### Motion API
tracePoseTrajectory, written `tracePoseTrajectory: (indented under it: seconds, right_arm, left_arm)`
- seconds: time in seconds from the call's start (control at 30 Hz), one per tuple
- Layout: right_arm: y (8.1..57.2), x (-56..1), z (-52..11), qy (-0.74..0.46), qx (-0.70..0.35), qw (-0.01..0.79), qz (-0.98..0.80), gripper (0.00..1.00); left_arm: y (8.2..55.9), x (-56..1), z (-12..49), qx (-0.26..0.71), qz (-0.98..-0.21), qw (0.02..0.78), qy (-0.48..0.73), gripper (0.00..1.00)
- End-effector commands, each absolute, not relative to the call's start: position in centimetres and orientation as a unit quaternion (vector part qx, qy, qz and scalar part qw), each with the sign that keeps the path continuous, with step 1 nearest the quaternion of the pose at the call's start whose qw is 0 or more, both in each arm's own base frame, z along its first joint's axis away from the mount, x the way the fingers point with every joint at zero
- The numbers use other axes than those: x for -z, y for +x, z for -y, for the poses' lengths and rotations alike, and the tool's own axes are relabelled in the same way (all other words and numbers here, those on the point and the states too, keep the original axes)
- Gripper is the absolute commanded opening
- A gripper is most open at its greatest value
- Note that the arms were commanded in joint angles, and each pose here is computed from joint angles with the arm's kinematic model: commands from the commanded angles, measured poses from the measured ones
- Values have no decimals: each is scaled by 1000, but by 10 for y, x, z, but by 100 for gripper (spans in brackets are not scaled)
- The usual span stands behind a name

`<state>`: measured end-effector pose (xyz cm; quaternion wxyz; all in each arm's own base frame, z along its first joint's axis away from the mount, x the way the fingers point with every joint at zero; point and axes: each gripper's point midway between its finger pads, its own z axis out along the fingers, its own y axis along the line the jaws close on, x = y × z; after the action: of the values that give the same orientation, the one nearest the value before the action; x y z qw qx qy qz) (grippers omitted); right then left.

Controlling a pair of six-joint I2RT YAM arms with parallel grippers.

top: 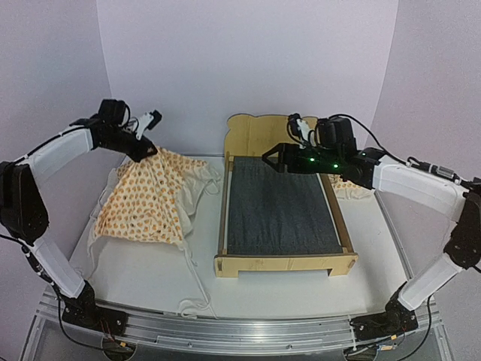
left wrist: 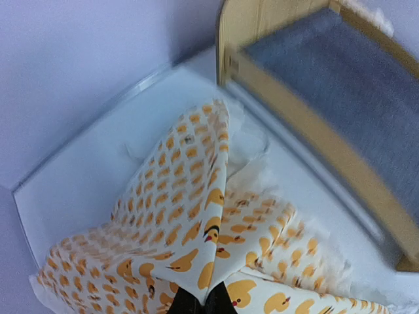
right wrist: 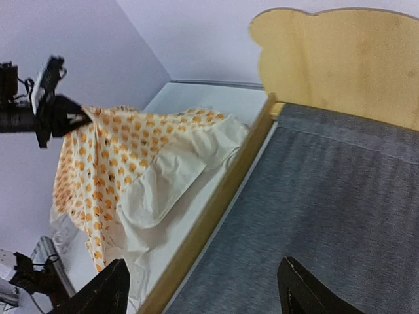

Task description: Set up the pet bed

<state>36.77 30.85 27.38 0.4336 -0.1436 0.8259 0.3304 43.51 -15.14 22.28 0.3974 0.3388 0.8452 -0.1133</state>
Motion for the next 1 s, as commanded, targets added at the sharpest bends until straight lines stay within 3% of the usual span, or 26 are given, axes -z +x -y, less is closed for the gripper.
tracePoseTrajectory:
  seconds: [0.0,0.1,0.27,0.57,0.63,0.73,0.77,0.97]
  right_arm:
    - [371,-306,-360,-117,-425,392,-808,82]
    - [367,-314,-404,-140,-463,366,-796,91]
    - [343,-343,-479,-212,-547,330,-740,93]
    - [341,-320,-508,-196,-555,297,-752,93]
    - [332,-335,-515,-214,-573,291,-736,75]
    - [325,-366,-509,-217,-585,306,-719,10]
    - [322,-383,-499,-214,-583,327,-712,1]
    - [304,-484,-433,-203,-536,442,-690,0]
  left_arm:
    - [402,-373,180,199,-784,490,325,0]
    - [387,-415,199,218,-758,517,333,0]
    - [376,-467,229,247,-724,555,326,0]
    - [377,-520,255,276,-684,597,317,0]
    - [375,-524,262,287,-679,596,319,0]
    - [365,-536,274,306,-664,599,327,0]
    - [364,-542,274,309,-659,604,324,0]
    - [341,-620,259,295,-578,687,326,0]
